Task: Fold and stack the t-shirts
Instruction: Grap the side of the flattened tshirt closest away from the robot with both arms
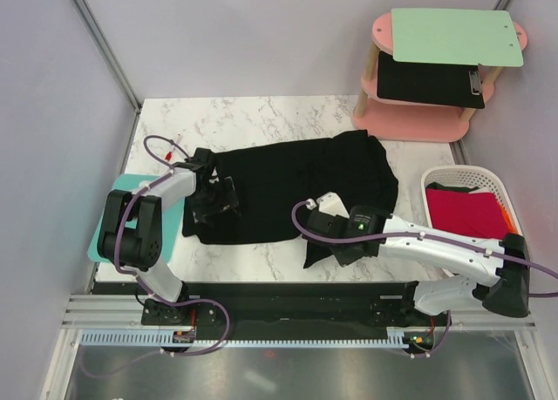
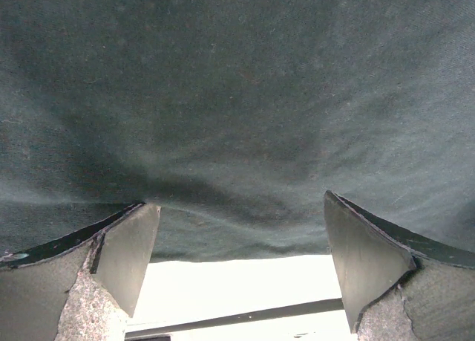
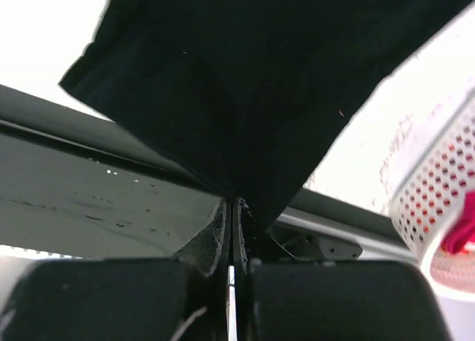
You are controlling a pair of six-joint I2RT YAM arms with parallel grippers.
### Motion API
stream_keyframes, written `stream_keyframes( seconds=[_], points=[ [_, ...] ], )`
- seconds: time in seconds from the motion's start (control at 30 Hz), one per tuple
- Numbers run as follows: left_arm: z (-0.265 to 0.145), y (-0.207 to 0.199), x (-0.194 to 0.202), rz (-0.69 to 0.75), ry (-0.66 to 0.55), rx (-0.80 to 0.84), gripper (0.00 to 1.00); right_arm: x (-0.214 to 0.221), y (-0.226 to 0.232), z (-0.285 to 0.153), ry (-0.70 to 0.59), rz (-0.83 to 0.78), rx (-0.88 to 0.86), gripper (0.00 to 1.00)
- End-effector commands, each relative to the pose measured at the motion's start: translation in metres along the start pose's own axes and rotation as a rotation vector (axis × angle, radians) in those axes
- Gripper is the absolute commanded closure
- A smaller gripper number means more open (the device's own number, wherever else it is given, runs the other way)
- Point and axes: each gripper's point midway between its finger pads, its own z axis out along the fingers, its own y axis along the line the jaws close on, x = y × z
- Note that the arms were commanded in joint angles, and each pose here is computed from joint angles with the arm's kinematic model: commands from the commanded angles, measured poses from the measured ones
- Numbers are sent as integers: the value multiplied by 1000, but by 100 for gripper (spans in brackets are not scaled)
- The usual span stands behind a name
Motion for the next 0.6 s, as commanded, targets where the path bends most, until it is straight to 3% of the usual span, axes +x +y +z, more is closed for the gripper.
stream_keyframes(
  seconds=[0.0, 0.23, 0.27, 0.33, 0.37, 0.43, 0.47, 0.57],
  points=[
    [25, 14, -7, -9, -28, -67, 0, 11, -35, -25, 0, 88, 107, 100],
    [23, 16, -5, -3, -28, -70, 0, 32, -31, -24, 69, 118, 67, 96],
    [22, 17, -4, -2, -27, -72, 0, 36, -30, -23, 88, 103, 59, 72],
    [18, 16, -5, -1, -36, -69, 0, 42, -23, -25, 109, 98, 6, 55],
    [17, 16, -4, 2, -37, -68, 0, 38, -21, -28, 92, 107, -18, 37],
    [13, 15, -4, 4, -41, -64, 0, 31, -19, -38, 37, 128, -77, 21],
    [8, 13, -4, 6, -53, -51, 0, 21, -14, -46, -4, 146, -116, 5],
    [-4, 12, -3, 5, -89, -30, 0, 3, -7, -58, -94, 169, -197, 2]
  ],
)
